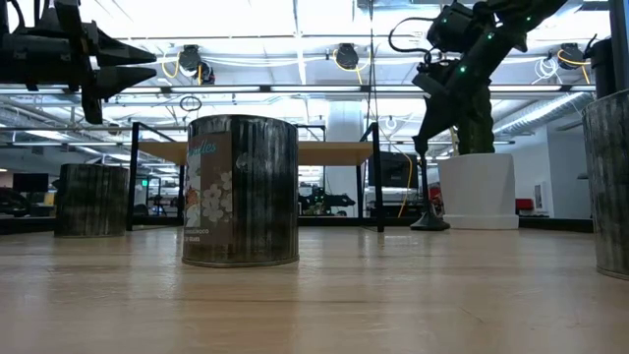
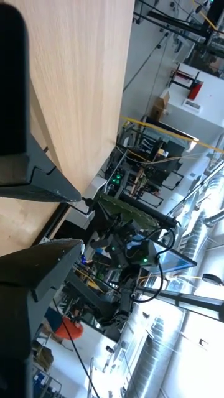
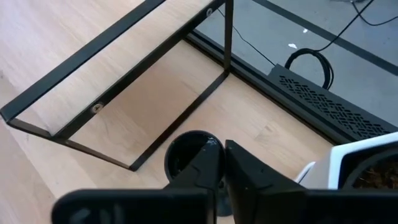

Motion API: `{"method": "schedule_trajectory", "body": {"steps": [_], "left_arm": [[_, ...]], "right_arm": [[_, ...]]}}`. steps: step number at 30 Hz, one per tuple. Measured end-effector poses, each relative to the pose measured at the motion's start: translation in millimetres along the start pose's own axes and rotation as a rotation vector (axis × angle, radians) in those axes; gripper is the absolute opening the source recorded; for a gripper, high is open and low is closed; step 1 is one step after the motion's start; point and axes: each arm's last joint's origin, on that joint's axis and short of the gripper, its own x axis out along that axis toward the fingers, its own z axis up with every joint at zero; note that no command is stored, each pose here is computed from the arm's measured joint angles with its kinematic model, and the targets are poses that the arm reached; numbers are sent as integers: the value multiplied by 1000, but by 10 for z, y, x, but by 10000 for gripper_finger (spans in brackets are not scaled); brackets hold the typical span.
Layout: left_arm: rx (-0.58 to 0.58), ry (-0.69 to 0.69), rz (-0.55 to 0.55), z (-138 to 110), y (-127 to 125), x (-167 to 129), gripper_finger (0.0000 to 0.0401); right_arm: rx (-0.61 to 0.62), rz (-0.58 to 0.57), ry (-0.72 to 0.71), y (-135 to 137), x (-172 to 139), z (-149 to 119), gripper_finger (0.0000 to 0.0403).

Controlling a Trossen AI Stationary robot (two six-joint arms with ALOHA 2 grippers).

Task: Pick & Place candle stick holders
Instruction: Put the top right black candle holder on the shelf

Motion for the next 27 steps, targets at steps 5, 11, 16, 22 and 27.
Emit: {"method": "schedule_trajectory", "body": {"steps": [5,11,16,22,27], "left_arm": [[4,0,0,0,0,0,113],[4,0,0,0,0,0,113],[4,0,0,0,0,0,113],[4,0,0,0,0,0,113],[3,0,0,0,0,0,113]], "right_arm": [[-2,0,0,0,1,-1,4],[-9,5,1,20,-4,-6,2],[-14,22,-8,62,-61,-21,1],[-16,20,7,56,-118,-52,0],[-14,18,3,47,-116,-46,0]]}}
